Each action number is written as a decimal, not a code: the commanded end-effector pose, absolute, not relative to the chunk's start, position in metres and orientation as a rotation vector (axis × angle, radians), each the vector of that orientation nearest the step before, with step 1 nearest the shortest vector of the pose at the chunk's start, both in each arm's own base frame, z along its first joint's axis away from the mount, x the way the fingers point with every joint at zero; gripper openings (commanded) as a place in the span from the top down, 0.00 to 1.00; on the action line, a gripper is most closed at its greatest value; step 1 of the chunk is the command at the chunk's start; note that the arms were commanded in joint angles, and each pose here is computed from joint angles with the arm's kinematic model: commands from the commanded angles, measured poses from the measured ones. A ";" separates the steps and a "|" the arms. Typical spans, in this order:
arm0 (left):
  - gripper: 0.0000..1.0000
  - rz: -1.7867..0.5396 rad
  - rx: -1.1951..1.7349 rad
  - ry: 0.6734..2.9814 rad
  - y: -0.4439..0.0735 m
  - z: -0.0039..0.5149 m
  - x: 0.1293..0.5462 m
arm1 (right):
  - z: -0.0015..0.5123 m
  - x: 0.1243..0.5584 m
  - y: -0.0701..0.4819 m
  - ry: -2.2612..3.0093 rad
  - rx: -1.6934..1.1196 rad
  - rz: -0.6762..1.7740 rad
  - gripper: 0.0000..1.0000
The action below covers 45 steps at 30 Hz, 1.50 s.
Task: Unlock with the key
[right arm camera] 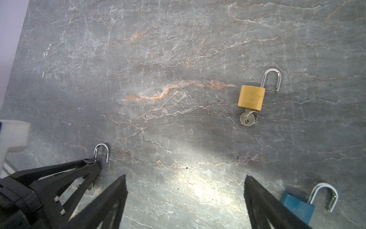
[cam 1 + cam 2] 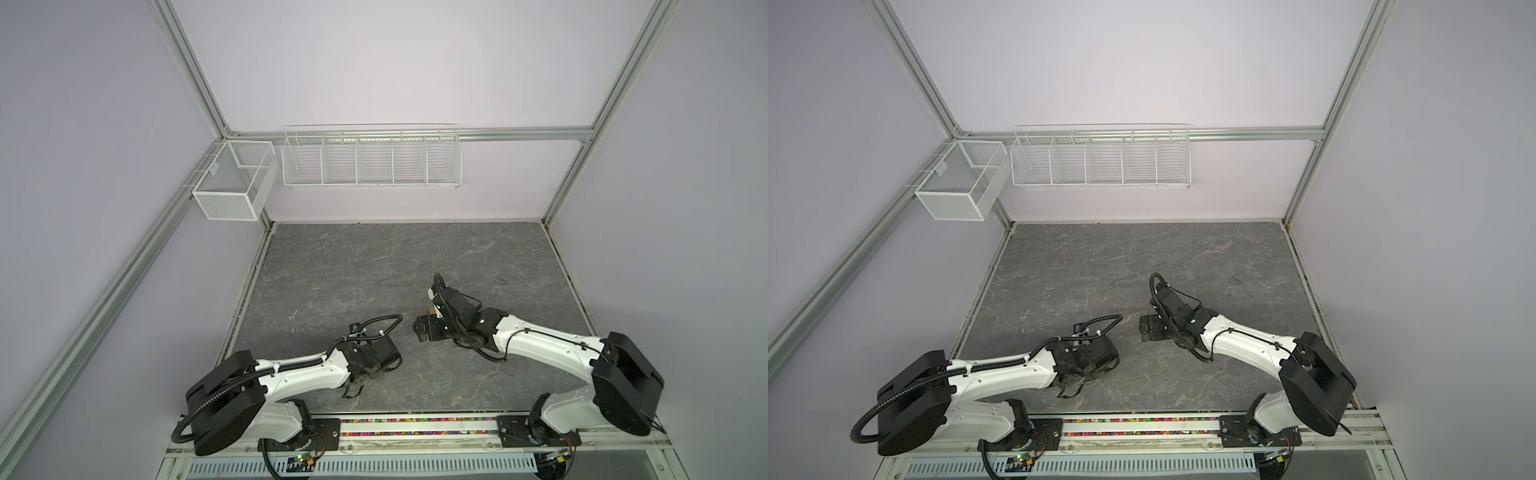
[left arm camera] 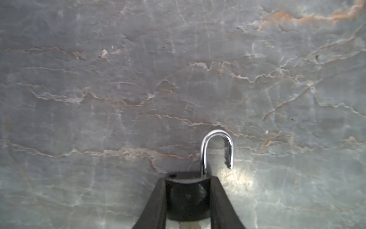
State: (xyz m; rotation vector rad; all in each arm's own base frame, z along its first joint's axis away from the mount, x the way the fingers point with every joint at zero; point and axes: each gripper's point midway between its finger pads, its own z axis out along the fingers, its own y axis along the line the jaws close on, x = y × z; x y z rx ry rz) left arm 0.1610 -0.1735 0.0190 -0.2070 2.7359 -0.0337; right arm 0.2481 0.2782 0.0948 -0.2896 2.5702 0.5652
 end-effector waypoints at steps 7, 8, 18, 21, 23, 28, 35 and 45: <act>0.80 0.083 -0.229 2.776 -0.167 0.014 0.160 | 0.105 0.252 0.274 2.552 -0.278 0.558 0.07; 0.77 0.071 -0.239 2.774 -0.166 0.015 0.160 | 0.107 0.252 0.273 2.548 -0.277 0.556 0.06; 0.42 -0.077 -0.252 2.698 -0.170 0.045 0.172 | 0.152 0.261 0.265 2.451 -0.265 0.563 0.06; 0.37 -0.117 -0.255 2.616 -0.168 0.075 0.185 | 0.174 0.265 0.249 2.401 -0.249 0.522 0.05; 0.34 -0.120 -0.269 2.544 -0.160 0.103 0.198 | 0.190 0.271 0.230 2.365 -0.210 0.454 0.03; 0.14 -0.049 -0.372 2.267 -0.103 0.195 0.242 | 0.226 0.296 0.148 2.270 0.032 0.214 0.11; 0.00 0.365 -0.647 1.912 0.024 0.238 0.287 | 0.220 0.331 0.006 2.102 0.496 -0.180 0.11; 0.00 0.446 -0.525 1.760 0.072 0.173 0.345 | 0.142 0.341 -0.105 1.951 0.697 -0.489 0.11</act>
